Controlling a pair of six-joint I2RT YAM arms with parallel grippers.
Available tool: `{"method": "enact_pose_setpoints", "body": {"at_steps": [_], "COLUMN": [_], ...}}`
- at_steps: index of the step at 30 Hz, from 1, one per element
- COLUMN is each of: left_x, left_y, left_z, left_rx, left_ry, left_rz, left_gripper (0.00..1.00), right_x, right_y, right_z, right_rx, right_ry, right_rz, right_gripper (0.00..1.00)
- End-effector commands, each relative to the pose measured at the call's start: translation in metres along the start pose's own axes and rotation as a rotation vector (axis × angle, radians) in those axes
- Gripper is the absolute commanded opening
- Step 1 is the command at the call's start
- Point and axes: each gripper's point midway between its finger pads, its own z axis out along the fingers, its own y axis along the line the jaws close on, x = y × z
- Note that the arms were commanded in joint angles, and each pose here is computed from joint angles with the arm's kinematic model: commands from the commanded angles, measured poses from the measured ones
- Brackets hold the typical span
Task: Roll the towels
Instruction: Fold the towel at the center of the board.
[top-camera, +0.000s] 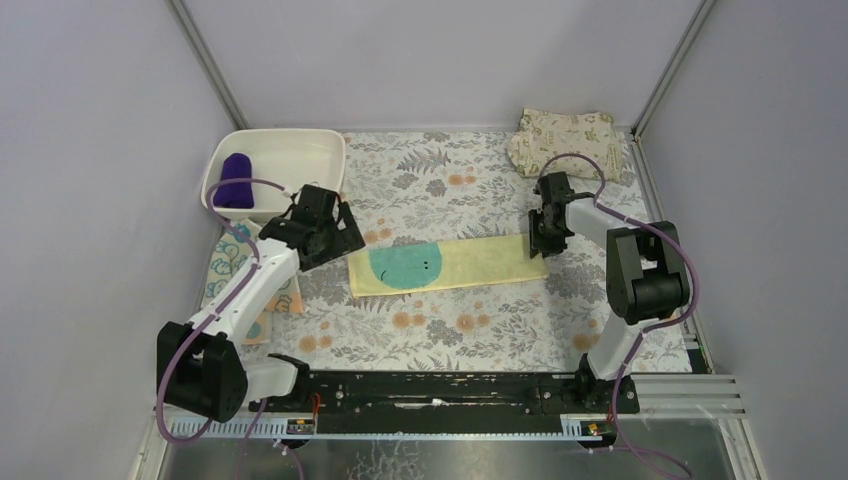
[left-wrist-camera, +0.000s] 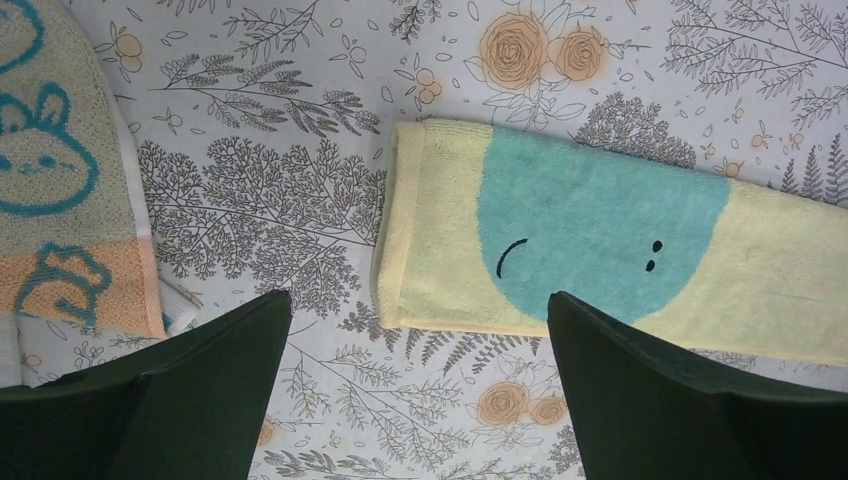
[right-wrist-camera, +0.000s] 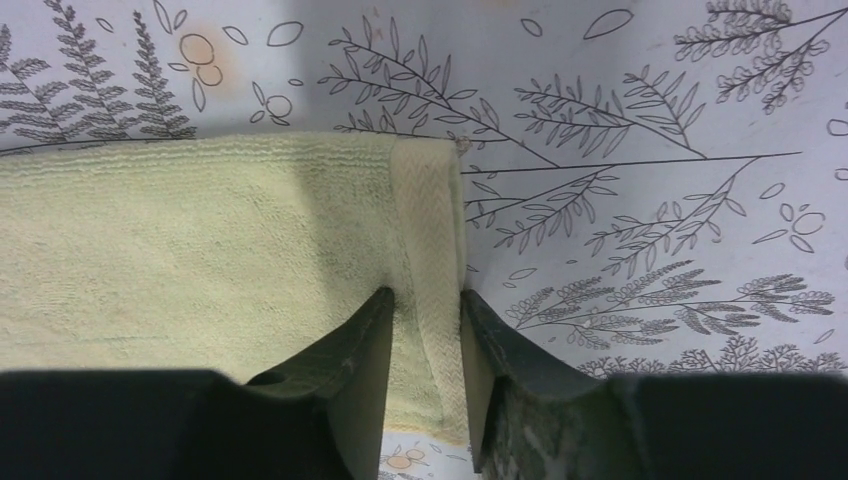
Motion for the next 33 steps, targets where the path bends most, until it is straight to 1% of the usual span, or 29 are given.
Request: {"method": "enact_pose_setpoints", "body": {"at_steps": [1,3,7,10,13,19,22,24,26,33], "left_x": [-0.002,-0.003,-0.001,0.003,0.006,0.014,0.019,0.023,0.026,0.035], "left_y": [-0.001,-0.001,-0.002,-0.004,-0.006,-0.016,-0.021,-0.024,-0.028,-0.042], "left_z": [-0.006,-0.008,-0.009,-0.009,-0.01,-0.008,-0.003,0.0,0.003,0.014], "left_rx": [0.015,0.019,0.029,0.048,0.066,0.129,0.154,0.17,0.19,0.244], "left_ry": [-0.025,-0.032,-0.028,-0.01,0.001,0.031,0.057,0.07,0.088,0.13], "left_rz": [0.002,0.002,0.006,0.009,0.009,0.006,0.003,-0.002,-0.009,-0.028], "left_gripper": [1.0,1.0,1.0,1.0,1.0,1.0,1.0,1.0,1.0,1.0], "right_x": [0.062,0.064,0.057,0.04,0.018,-0.03,-0.045,-0.051,-0.056,-0.053], "right_y": [-0.001,0.002,-0.002,-0.019,-0.045,-0.095,-0.109,-0.105,-0.086,0.023], "right_z": [0.018,0.019,0.016,0.004,-0.015,-0.057,-0.074,-0.079,-0.077,-0.079], "right_rx": [0.023,0.013,0.043,0.143,0.3,0.55,0.635,0.611,0.497,0.038], "right_ry": [0.229,0.241,0.221,0.178,0.125,0.01,-0.02,-0.035,-0.055,-0.093], "right_rz": [-0.017,-0.021,-0.038,-0.066,-0.077,-0.05,-0.053,-0.05,-0.054,-0.119], "right_gripper": [0.33,0.27,0.08,0.01,0.0,0.0,0.0,0.0,0.0,0.0]}}
